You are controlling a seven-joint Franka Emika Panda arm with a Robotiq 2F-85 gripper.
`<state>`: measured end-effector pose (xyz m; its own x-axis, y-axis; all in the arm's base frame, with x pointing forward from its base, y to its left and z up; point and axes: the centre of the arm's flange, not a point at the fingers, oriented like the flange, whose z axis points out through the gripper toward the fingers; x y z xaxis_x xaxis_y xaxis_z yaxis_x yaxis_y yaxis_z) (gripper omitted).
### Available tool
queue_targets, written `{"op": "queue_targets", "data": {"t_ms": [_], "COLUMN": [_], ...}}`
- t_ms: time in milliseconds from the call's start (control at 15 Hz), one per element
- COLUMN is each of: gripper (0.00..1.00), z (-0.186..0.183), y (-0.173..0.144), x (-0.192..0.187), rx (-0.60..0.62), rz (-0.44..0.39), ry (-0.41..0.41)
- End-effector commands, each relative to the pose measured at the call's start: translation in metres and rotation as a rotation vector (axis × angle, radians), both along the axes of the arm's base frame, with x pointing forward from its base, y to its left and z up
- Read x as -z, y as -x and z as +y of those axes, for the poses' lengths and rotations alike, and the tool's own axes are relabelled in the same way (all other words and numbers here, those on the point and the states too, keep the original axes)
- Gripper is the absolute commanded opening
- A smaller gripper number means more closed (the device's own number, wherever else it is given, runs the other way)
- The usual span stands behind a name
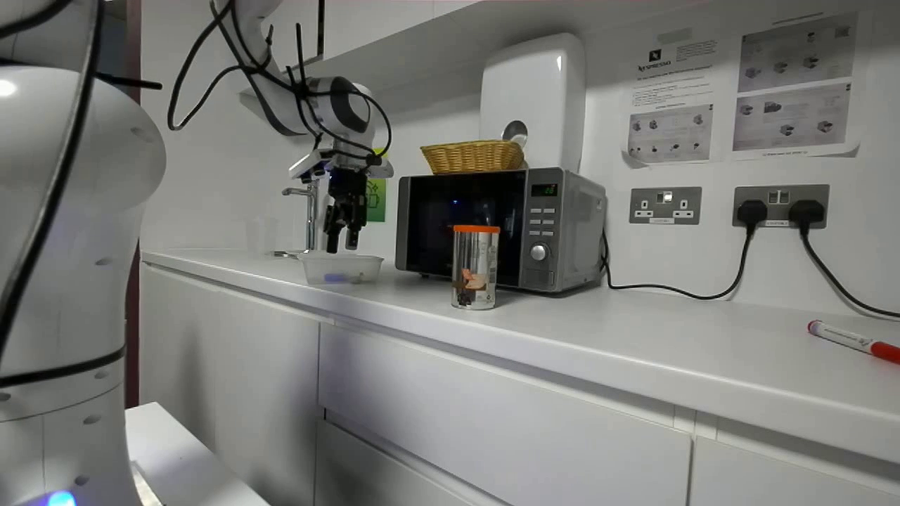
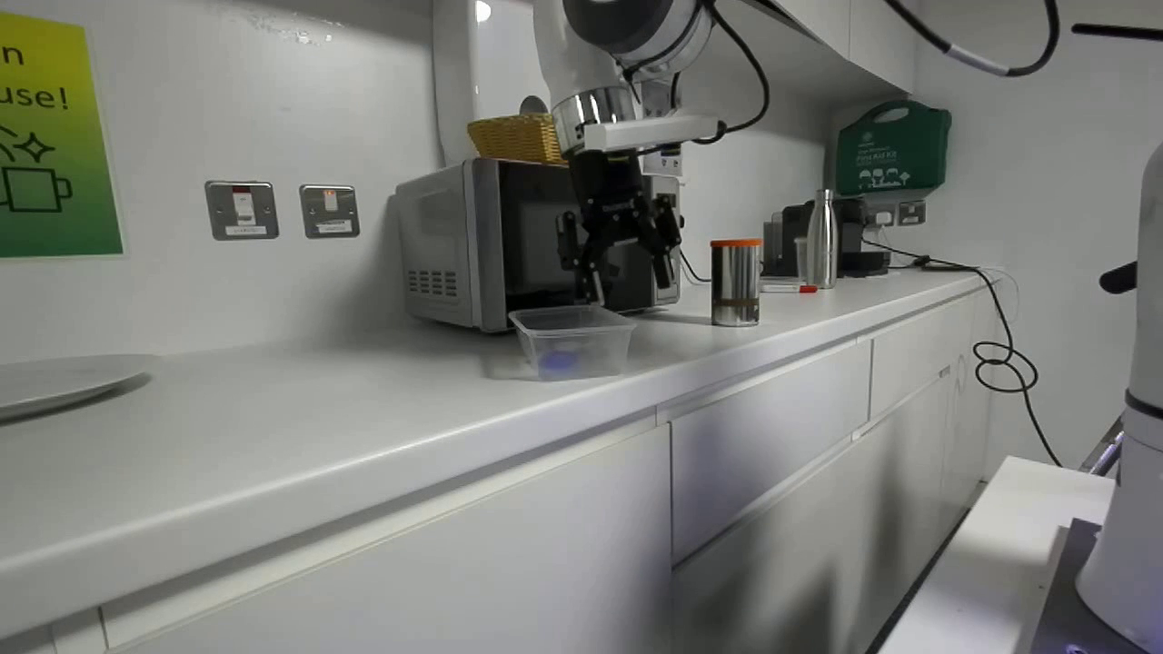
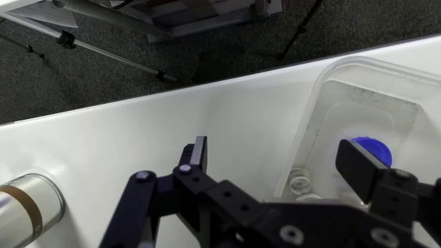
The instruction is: Put the lunchboxes on top of the microwave
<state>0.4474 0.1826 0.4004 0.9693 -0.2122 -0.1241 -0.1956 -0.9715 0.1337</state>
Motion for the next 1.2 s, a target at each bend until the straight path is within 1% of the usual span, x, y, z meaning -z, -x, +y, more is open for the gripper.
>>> {"op": "queue_targets", "data": {"t_ms": [0,400,467,533,667,733,800,867,1133], "gripper": [1.00,1.00,0.75,0.73,0.60,0.51,0.44,0.35,0.06], "z": [0.018,0.016,0.016,0.014,0.010,0.008,0.003,-0.002,-0.031], "y": [-0.012,-0.007,-0.007,-0.008,-0.010,-0.011,-0.013,-0.015,-0.028], "x": [0.014,0.037,0.039,0.039,0.037,0.036,0.033,0.030,0.004], "rx": [0.006,0.014,0.015,0.020,0.032,0.039,0.049,0.058,0.115], "rz": [0.029,0.093,0.098,0.097,0.099,0.099,0.095,0.091,0.045], "ry": [-0.034,-0.056,-0.058,-0.063,-0.072,-0.076,-0.079,-0.078,-0.090]}}
